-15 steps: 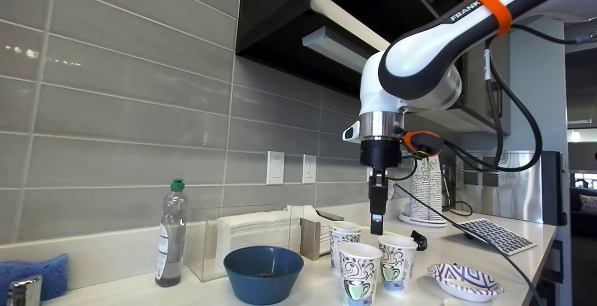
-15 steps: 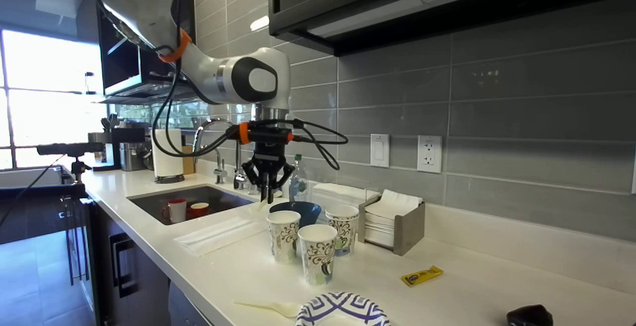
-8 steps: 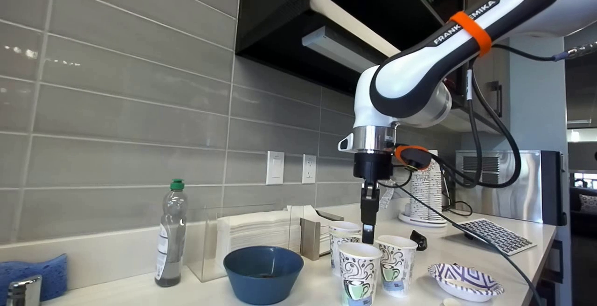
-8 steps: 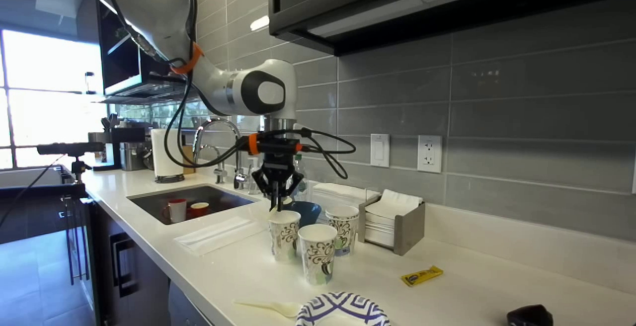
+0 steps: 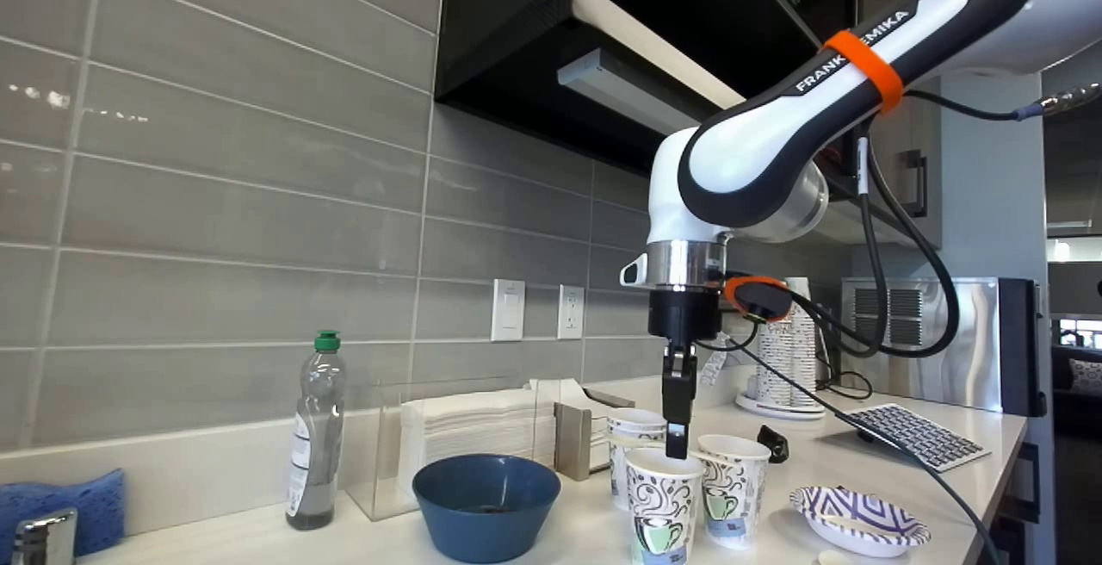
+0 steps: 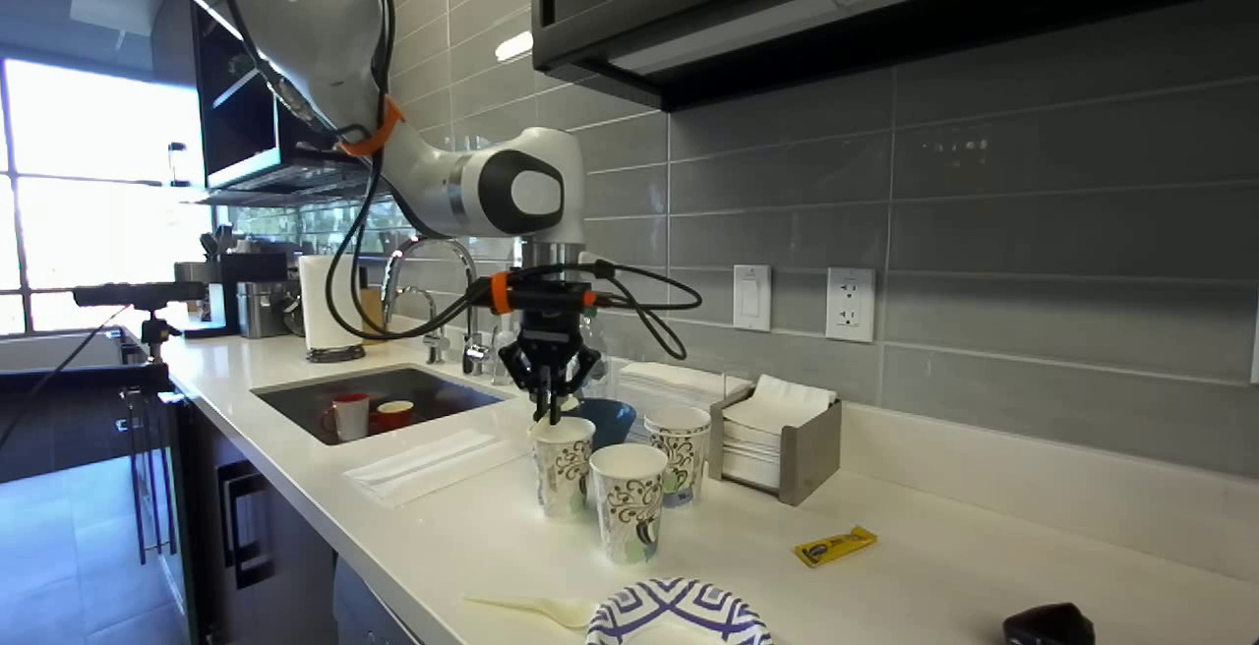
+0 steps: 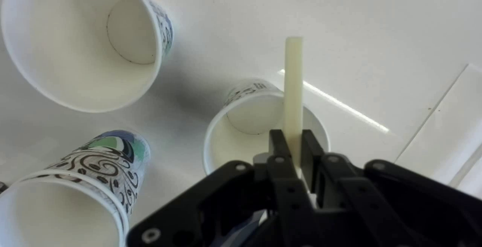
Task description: Pick up the plastic spoon, put it on the paper cup on the left, pick up the plastic spoon and put it on the paper cup on the right
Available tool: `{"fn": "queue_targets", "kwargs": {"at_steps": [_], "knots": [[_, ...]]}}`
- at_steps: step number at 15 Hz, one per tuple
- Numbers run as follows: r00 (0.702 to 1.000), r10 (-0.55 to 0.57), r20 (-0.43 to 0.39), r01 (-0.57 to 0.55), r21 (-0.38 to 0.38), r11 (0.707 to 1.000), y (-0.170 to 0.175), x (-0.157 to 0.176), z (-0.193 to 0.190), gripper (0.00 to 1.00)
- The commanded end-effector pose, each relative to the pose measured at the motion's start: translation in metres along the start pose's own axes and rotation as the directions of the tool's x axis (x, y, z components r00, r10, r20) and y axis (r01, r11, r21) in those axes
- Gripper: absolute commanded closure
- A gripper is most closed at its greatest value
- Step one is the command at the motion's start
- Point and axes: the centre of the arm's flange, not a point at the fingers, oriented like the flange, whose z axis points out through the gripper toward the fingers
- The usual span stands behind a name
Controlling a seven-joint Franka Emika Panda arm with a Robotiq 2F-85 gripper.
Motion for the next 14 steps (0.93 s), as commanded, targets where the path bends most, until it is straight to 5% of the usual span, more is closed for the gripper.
{"fn": "queue_targets", "kwargs": {"at_steps": [1, 8, 9, 11, 14], "knots": [[1.0, 0.008, 0.007, -0.008, -0.024, 1.0, 0.001, 0.0089, 0.0003, 0.97], [1.0, 0.015, 0.011, -0.014, -0.027, 1.0, 0.0018, 0.0109, 0.0033, 0.95], [1.0, 0.014, 0.012, -0.014, -0.026, 1.0, 0.002, 0.0113, 0.0041, 0.9], [1.0, 0.012, 0.01, -0.012, -0.023, 1.0, 0.0021, 0.012, 0.0044, 0.6], [1.0, 0.014, 0.007, -0.014, -0.028, 1.0, 0.002, 0.011, 0.0009, 0.42]]}}
